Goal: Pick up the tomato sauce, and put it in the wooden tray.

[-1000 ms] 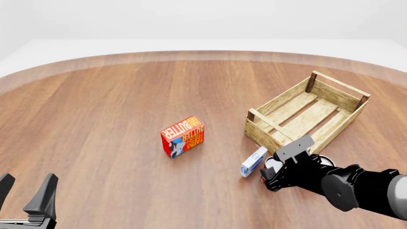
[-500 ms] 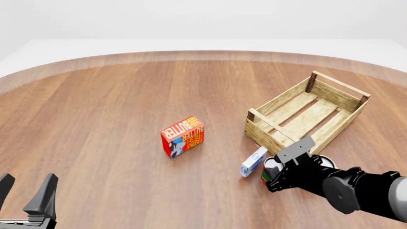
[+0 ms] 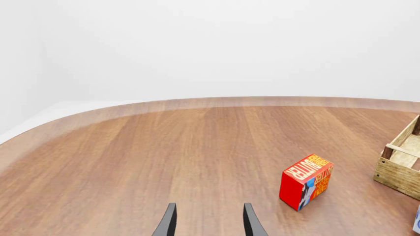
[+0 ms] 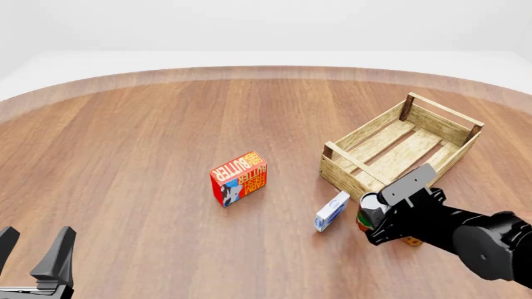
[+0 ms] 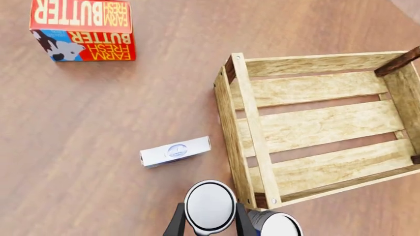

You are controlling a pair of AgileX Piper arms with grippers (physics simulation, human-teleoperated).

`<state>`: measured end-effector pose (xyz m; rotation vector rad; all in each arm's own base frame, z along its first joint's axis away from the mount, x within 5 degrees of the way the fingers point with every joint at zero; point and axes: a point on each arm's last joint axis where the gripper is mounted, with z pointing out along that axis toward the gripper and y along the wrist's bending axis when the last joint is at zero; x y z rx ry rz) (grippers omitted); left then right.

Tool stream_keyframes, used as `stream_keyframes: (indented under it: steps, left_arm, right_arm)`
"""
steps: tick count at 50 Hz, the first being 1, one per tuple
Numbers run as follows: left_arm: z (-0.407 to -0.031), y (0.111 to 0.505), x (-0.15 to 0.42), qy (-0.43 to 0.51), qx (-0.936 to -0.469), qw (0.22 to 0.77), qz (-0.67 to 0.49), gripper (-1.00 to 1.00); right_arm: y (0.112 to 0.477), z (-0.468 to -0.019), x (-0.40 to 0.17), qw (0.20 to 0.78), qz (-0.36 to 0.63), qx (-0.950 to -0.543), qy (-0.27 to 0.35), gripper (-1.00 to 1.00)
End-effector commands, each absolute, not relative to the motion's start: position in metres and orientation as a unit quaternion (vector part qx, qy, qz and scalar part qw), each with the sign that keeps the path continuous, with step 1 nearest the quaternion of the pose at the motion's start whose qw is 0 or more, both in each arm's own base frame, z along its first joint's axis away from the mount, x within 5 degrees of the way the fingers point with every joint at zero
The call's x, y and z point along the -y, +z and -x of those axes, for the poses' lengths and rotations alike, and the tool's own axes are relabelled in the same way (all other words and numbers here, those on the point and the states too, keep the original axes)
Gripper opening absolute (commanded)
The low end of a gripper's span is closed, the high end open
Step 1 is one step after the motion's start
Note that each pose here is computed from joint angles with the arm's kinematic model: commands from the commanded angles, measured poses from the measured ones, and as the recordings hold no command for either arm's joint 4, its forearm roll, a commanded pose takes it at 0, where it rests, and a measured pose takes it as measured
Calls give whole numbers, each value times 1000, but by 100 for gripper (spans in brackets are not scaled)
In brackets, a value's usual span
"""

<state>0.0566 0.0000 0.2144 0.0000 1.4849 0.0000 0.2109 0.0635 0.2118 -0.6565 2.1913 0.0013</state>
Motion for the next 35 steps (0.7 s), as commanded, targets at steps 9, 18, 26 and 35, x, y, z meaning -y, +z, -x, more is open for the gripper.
stream_keyframes:
  steps: [9,18,26,35]
  left_arm:
    - [-57,214,0,0,-676,737,0,100]
    - [-57,214,0,0,-676,737,0,100]
    - [-57,214,0,0,-676,737,0,100]
    - [-57,214,0,0,-676,737,0,100]
  right_arm:
    - [326,-178,-53,484,260,-836,-7,-100]
    - [389,-192,-44,515,229,-826,-25,-100]
    - [415,-227,-40,521,208,-827,-38,-100]
    - [403,-280,-33,506,189,-840,-53,-100]
